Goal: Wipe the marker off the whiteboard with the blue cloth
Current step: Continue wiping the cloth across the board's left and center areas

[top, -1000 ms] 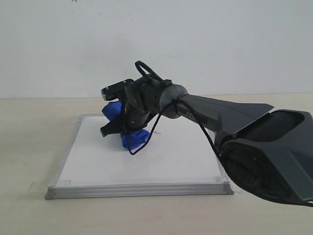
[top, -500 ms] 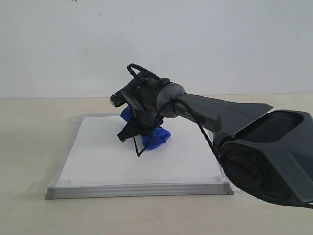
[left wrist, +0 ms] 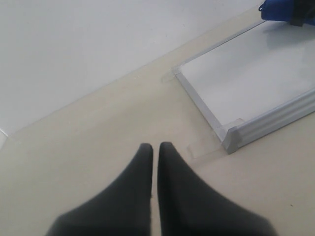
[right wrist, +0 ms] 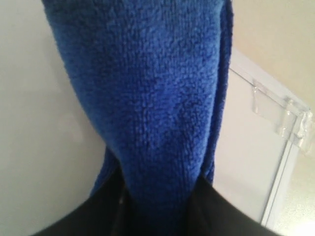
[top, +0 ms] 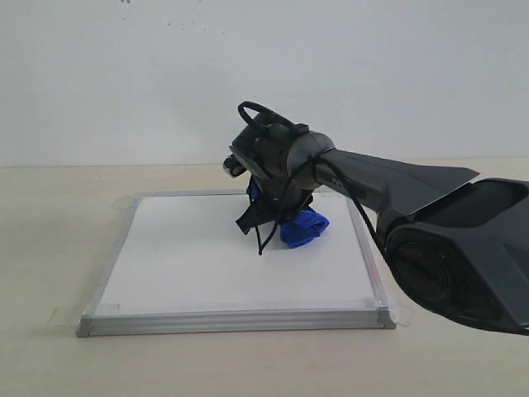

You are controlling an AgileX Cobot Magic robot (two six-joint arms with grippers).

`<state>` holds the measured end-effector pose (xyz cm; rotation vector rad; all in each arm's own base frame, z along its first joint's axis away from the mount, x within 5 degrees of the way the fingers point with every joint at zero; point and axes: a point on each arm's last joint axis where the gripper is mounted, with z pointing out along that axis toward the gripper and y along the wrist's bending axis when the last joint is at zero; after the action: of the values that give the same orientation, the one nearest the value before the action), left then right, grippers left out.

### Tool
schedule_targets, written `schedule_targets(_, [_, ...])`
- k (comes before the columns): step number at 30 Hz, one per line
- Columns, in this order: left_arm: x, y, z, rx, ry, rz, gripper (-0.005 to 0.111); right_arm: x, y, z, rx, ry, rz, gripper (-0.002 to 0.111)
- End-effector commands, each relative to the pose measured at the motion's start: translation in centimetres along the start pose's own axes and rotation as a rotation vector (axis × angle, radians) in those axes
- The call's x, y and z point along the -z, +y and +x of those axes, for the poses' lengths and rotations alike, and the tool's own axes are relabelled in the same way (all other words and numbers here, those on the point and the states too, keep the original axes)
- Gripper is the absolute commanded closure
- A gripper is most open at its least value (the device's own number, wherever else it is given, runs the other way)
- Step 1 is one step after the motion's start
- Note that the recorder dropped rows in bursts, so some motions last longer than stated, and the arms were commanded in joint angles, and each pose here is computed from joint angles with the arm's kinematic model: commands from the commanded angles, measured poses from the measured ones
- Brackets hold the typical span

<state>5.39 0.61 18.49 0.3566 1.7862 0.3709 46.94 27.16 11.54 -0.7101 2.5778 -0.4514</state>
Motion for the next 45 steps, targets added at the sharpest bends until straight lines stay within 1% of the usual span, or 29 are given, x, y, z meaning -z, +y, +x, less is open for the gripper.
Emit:
schedule_targets(1, [0.0, 0.0, 0.1, -0.003, -0.002, -0.002, 0.103, -1.9, 1.4, 1.8, 0.010, 0.130, -0.092, 0.109])
schedule_targets(5, [0.0, 0.0, 0.1, -0.003, -0.002, -0.002, 0.103, 1.9, 4.6, 0.0, 0.063, -0.026, -0.226, 0.109])
schedule_targets(9, [0.0, 0.0, 0.1, -0.003, -0.002, -0.002, 0.103, 5.8, 7.7, -1.2, 0.076, -0.160, -0.327, 0.109])
schedule_targets(13, [0.0, 0.0, 0.1, -0.003, -0.002, -0.002, 0.103, 8.5, 9.9, -1.4, 0.143, -0.216, -0.358, 0.109])
schedule_targets(15, [0.0, 0.0, 0.1, -0.003, -0.002, -0.002, 0.103, 10.0, 10.5, -1.5, 0.180, -0.252, -0.365, 0.109])
schedule_targets(17, [0.0, 0.0, 0.1, -0.003, -0.002, -0.002, 0.103, 11.3, 10.9, -1.7, 0.179, -0.286, -0.388, 0.109])
schedule_targets(20, [0.0, 0.0, 0.1, -0.003, -0.002, -0.002, 0.103, 12.4, 11.1, -2.1, 0.131, -0.321, -0.460, 0.109])
schedule_targets(23, [0.0, 0.0, 0.1, -0.003, -0.002, -0.002, 0.103, 12.5, 11.3, -2.2, 0.115, -0.330, -0.483, 0.109])
schedule_targets(29, [0.0, 0.0, 0.1, -0.003, -0.002, -0.002, 0.103, 12.4, 11.1, -2.1, 0.118, -0.318, -0.477, 0.109])
schedule_targets(34, [0.0, 0.0, 0.1, -0.003, -0.002, -0.002, 0.103, 12.0, 10.6, -1.8, 0.126, -0.268, -0.458, 0.109])
schedule_targets(37, [0.0, 0.0, 0.1, -0.003, -0.002, -0.002, 0.103, 12.5, 9.9, -1.6, 0.152, -0.247, -0.423, 0.109])
schedule_targets(45, [0.0, 0.0, 0.1, -0.003, -0.002, -0.002, 0.103, 14.9, 8.3, -1.3, 0.159, -0.200, -0.404, 0.109])
